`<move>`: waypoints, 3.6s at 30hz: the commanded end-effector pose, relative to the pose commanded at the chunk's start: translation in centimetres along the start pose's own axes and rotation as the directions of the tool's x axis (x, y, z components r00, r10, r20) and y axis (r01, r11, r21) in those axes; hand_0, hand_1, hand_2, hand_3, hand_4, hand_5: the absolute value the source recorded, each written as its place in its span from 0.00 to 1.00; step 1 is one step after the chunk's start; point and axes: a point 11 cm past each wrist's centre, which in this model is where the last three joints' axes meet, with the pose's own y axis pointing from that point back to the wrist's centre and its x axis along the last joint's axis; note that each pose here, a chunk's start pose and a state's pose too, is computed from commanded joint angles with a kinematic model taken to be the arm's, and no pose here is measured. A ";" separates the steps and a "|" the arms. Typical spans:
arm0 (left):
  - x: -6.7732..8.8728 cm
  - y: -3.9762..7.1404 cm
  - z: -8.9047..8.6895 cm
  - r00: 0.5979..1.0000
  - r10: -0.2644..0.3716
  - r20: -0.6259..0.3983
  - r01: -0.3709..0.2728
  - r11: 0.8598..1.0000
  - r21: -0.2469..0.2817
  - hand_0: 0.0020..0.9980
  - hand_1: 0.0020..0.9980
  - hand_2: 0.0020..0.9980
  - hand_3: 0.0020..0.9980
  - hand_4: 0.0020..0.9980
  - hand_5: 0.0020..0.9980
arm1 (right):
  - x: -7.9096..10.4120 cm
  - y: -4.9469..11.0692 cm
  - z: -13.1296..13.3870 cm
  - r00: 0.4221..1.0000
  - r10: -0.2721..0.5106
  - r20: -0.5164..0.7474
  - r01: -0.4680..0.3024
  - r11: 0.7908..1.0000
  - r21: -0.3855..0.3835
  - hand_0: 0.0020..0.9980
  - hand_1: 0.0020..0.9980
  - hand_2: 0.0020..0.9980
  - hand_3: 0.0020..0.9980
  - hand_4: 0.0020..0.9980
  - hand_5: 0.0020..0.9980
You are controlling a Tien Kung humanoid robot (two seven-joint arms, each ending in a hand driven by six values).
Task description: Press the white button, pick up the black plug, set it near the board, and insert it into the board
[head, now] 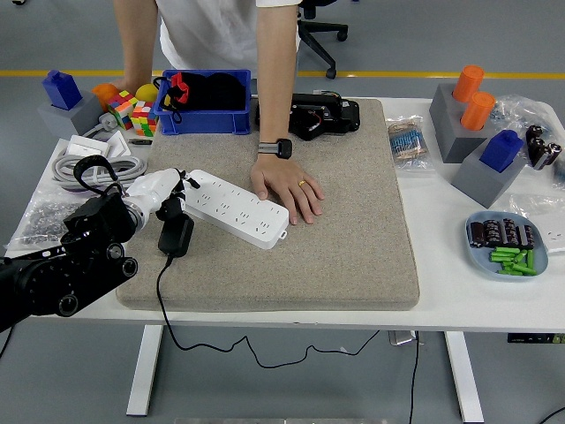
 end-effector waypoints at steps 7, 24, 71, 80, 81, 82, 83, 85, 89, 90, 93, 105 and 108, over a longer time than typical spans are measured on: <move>1.9 0.4 0.9 0.998 0.054 -0.033 -0.056 0.998 -0.039 0.00 0.00 0.09 0.68 0.00 0.00 | 0.0 0.0 0.1 1.000 0.001 -0.003 -0.001 1.000 -0.001 0.63 0.60 0.60 0.59 0.67 0.41; 4.4 2.4 3.3 0.979 0.149 -0.140 -0.170 0.974 -0.153 0.16 0.17 0.27 0.62 0.00 0.00 | 0.0 0.0 0.3 1.000 0.001 0.002 -0.001 1.000 -0.004 0.64 0.60 0.60 0.59 0.67 0.41; -1.8 7.6 -1.8 0.983 0.161 -0.083 -0.153 0.984 0.092 0.80 0.87 0.87 0.88 1.00 0.56 | -0.2 0.0 0.3 1.000 -0.003 -0.001 0.003 1.000 -0.001 0.63 0.60 0.60 0.59 0.67 0.41; -2.8 7.9 -2.3 0.980 0.172 -0.101 -0.157 0.977 0.141 0.72 0.81 0.80 0.88 1.00 0.55 | -0.4 0.0 0.2 1.000 -0.005 -0.003 0.005 1.000 0.002 0.63 0.60 0.60 0.59 0.67 0.41; -2.8 7.9 -2.3 0.979 0.174 -0.103 -0.159 0.977 0.143 0.72 0.81 0.80 0.88 1.00 0.55 | -0.4 0.0 0.2 1.000 -0.005 -0.004 0.005 1.000 0.002 0.63 0.60 0.60 0.59 0.67 0.41; -2.9 7.9 -2.4 0.979 0.176 -0.103 -0.160 0.976 0.145 0.51 0.72 0.69 0.87 1.00 0.53 | -0.4 0.0 0.2 1.000 -0.005 -0.004 0.005 1.000 0.002 0.63 0.60 0.60 0.59 0.67 0.41; -2.9 8.0 -2.4 0.979 0.176 -0.105 -0.160 0.976 0.146 0.51 0.72 0.69 0.87 1.00 0.53 | -0.4 0.0 0.2 1.000 -0.005 -0.006 0.005 1.000 0.002 0.63 0.60 0.60 0.59 0.67 0.41; -3.0 8.0 -2.4 0.978 0.178 -0.108 -0.161 0.976 0.147 0.51 0.72 0.69 0.87 1.00 0.53 | -0.4 0.0 0.3 1.000 -0.005 -0.008 0.005 1.000 0.002 0.63 0.60 0.60 0.59 0.67 0.41; -3.1 7.9 -2.4 0.978 0.180 -0.108 -0.163 0.975 0.149 0.35 0.62 0.61 0.86 1.00 0.51 | -0.3 0.0 0.0 1.000 -0.003 -0.010 0.004 1.000 0.006 0.63 0.60 0.60 0.59 0.67 0.41; -3.2 7.8 -2.4 0.978 0.179 -0.106 -0.162 0.975 0.149 0.35 0.62 0.61 0.86 1.00 0.51 | -0.3 0.0 0.0 1.000 -0.004 -0.011 0.004 1.000 0.007 0.63 0.60 0.60 0.59 0.67 0.41; -3.2 7.7 -2.4 0.978 0.180 -0.105 -0.164 0.975 0.151 0.35 0.62 0.61 0.86 1.00 0.51 | -0.3 0.0 -0.1 1.000 -0.001 -0.010 0.001 1.000 0.012 0.63 0.60 0.60 0.59 0.67 0.41; -3.8 7.5 -2.4 0.980 0.180 -0.090 -0.165 0.974 0.155 0.27 0.52 0.51 0.82 0.95 0.41 | -0.2 0.0 -0.1 1.000 0.003 -0.019 -0.003 1.000 0.015 0.63 0.60 0.59 0.59 0.67 0.41; -3.8 7.5 -2.5 0.979 0.182 -0.089 -0.167 0.973 0.156 0.23 0.46 0.44 0.77 0.89 0.27 | -0.1 0.0 -0.1 1.000 0.007 -0.020 -0.007 1.000 0.020 0.63 0.60 0.59 0.59 0.67 0.41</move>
